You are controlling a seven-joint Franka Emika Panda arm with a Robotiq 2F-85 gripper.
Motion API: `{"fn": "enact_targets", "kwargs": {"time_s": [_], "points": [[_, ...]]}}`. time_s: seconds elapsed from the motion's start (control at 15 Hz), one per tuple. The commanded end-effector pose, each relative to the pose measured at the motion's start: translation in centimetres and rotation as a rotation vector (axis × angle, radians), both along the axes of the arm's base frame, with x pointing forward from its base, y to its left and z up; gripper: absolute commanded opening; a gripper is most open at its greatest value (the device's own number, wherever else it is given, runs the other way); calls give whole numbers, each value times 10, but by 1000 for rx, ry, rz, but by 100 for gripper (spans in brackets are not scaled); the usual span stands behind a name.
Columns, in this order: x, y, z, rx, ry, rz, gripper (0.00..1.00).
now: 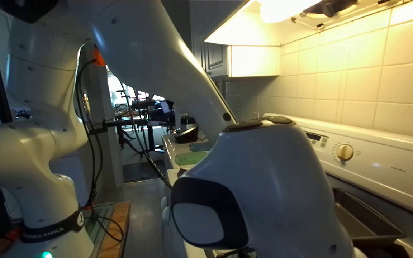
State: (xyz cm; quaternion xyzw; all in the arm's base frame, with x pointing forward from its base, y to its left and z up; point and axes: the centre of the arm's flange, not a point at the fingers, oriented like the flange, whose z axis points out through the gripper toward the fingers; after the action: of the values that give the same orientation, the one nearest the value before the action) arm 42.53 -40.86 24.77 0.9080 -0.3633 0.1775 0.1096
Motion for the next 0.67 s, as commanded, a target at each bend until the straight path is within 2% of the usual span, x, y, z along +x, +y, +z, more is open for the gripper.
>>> {"fn": "enact_targets", "kwargs": {"time_s": [0.0,0.27,0.6], "points": [[-4,-2,9,-8,-14,7,98],[-13,-2,25,18,-4,30,100],[-25,1,45,52,22,134,100]]}}
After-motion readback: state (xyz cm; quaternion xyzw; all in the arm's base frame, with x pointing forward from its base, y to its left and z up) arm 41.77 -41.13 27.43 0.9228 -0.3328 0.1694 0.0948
